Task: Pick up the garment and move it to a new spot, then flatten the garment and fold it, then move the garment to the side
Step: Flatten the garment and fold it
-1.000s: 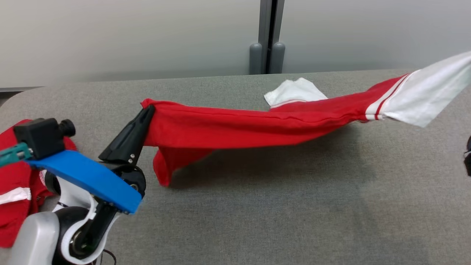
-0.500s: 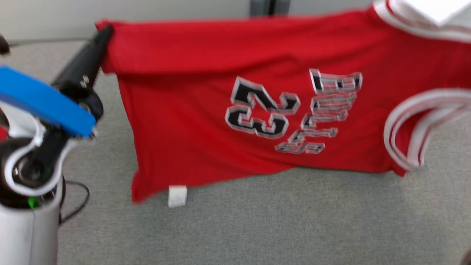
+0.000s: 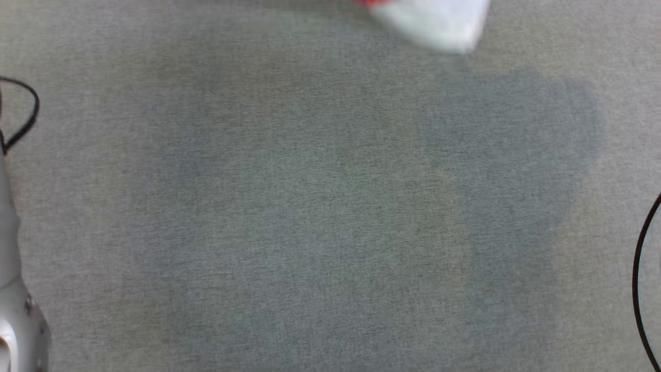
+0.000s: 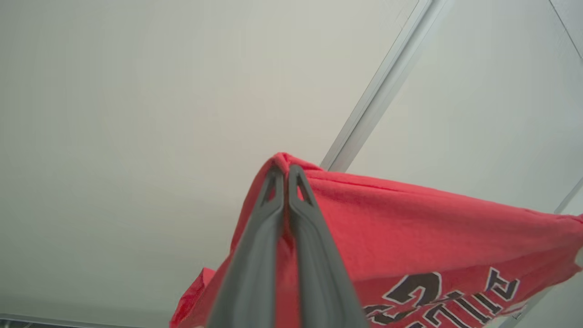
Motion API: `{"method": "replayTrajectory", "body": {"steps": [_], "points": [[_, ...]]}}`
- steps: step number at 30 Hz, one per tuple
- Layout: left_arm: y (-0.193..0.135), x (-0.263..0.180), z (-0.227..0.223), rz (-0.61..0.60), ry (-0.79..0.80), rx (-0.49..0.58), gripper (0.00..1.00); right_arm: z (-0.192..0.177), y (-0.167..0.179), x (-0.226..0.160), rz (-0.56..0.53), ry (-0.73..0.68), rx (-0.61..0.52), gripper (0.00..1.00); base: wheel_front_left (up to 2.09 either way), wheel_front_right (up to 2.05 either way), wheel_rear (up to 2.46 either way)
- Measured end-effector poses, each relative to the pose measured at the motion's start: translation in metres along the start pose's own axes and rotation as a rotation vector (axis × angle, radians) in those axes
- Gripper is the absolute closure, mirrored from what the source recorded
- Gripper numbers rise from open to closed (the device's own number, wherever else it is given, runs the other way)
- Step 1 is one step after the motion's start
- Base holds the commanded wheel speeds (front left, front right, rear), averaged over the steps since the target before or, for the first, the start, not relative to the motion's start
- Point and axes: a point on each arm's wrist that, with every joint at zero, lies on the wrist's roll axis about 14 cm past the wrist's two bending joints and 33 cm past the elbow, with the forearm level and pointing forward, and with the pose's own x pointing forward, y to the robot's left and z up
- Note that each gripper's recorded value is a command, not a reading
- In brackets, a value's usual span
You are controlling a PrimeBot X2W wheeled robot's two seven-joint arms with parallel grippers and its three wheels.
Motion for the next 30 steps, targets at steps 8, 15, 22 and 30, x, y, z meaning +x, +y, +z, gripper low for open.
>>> {"method": "replayTrajectory", "body": {"steps": [8,15,22,30], "points": [[0.007,0.011,-0.011,-0.003,-0.054,-0.025,1.00,-0.015,-0.008,-0.007,0.017,0.046,-0.018,1.00,0.00,0.00,0.00],[0.049,-0.058,-0.141,0.153,0.206,-0.107,1.00,-0.152,-0.028,-0.139,-0.057,0.576,0.058,1.00,0.00,0.00,0.00],[0.074,-0.149,-0.209,0.286,0.463,-0.147,1.00,-0.192,-0.030,-0.276,-0.129,0.980,0.143,1.00,0.00,0.00,0.00],[0.065,-0.233,-0.209,0.346,0.602,-0.169,1.00,-0.150,-0.018,-0.350,-0.194,1.173,0.136,1.00,0.00,0.00,0.00]]}}
